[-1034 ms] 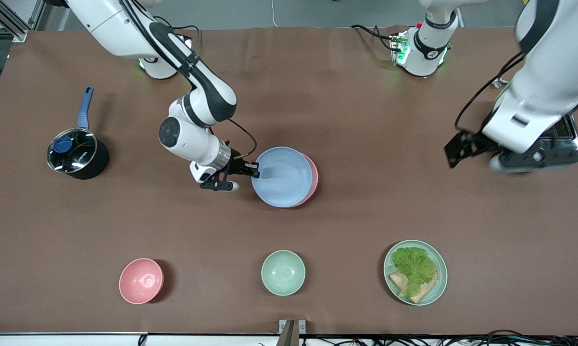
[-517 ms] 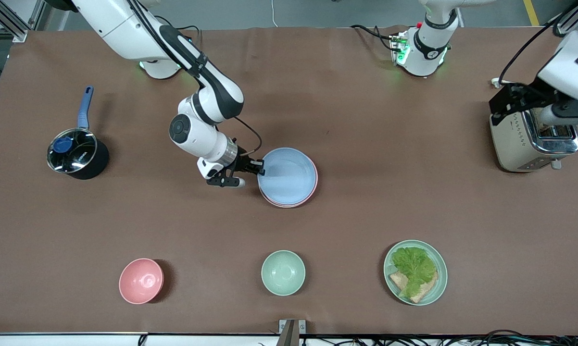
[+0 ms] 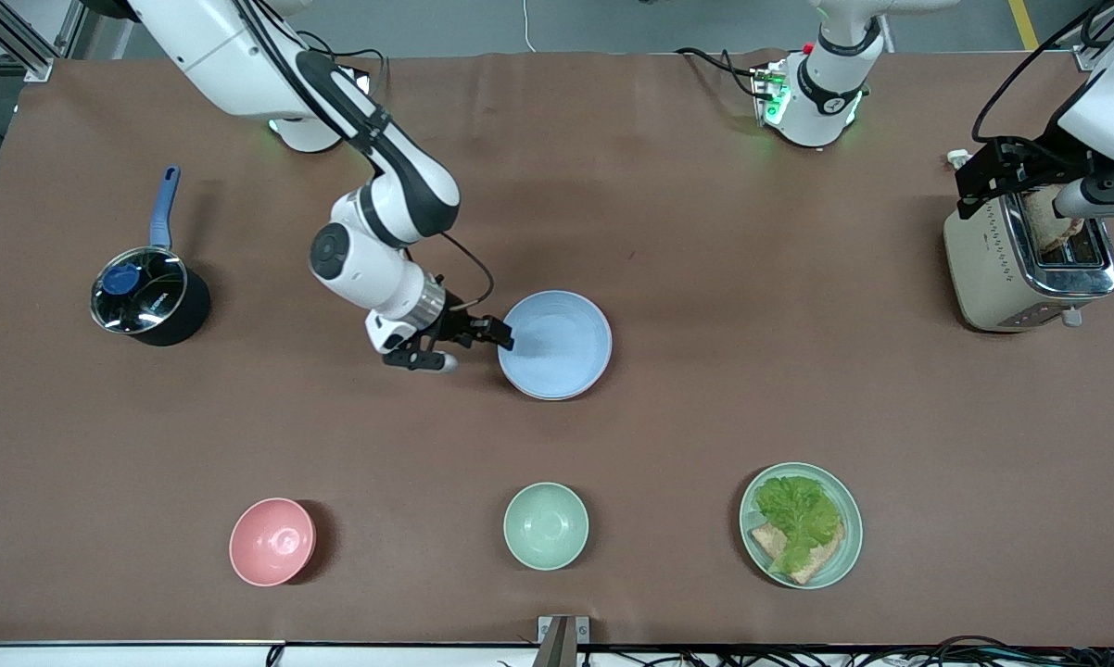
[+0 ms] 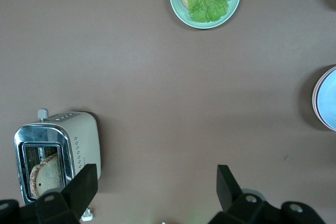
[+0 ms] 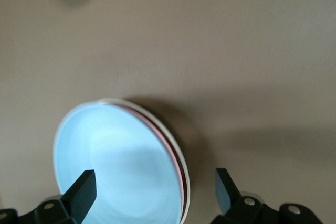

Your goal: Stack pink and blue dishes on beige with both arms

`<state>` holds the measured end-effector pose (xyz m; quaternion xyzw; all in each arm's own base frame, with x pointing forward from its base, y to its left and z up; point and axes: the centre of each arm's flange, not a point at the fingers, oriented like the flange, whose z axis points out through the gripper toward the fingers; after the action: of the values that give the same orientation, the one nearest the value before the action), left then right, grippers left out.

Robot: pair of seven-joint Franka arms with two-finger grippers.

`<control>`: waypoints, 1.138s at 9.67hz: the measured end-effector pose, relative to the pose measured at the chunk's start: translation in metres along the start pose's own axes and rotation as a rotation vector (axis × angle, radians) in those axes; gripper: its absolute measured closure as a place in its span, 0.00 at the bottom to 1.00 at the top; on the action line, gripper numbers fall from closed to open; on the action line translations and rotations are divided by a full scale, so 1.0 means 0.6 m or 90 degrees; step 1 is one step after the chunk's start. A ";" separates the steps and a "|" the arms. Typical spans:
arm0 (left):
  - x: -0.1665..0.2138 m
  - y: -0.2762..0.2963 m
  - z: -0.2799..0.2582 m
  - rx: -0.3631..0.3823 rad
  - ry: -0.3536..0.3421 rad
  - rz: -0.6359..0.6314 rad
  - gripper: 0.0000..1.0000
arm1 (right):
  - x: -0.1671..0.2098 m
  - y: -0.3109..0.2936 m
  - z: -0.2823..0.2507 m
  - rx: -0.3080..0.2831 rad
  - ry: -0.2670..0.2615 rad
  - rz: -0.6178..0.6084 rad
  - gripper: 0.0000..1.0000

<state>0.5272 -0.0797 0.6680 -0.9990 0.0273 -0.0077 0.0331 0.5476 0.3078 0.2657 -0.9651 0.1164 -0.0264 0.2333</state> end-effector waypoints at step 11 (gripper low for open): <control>-0.004 -0.034 0.005 -0.031 -0.016 -0.029 0.00 | 0.163 0.187 -0.661 -0.293 0.064 0.016 0.00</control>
<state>0.5261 -0.0589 0.6665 -0.9999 0.0043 0.0047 0.0091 0.5769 0.0114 0.5672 -0.9888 0.1429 -0.0442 0.0013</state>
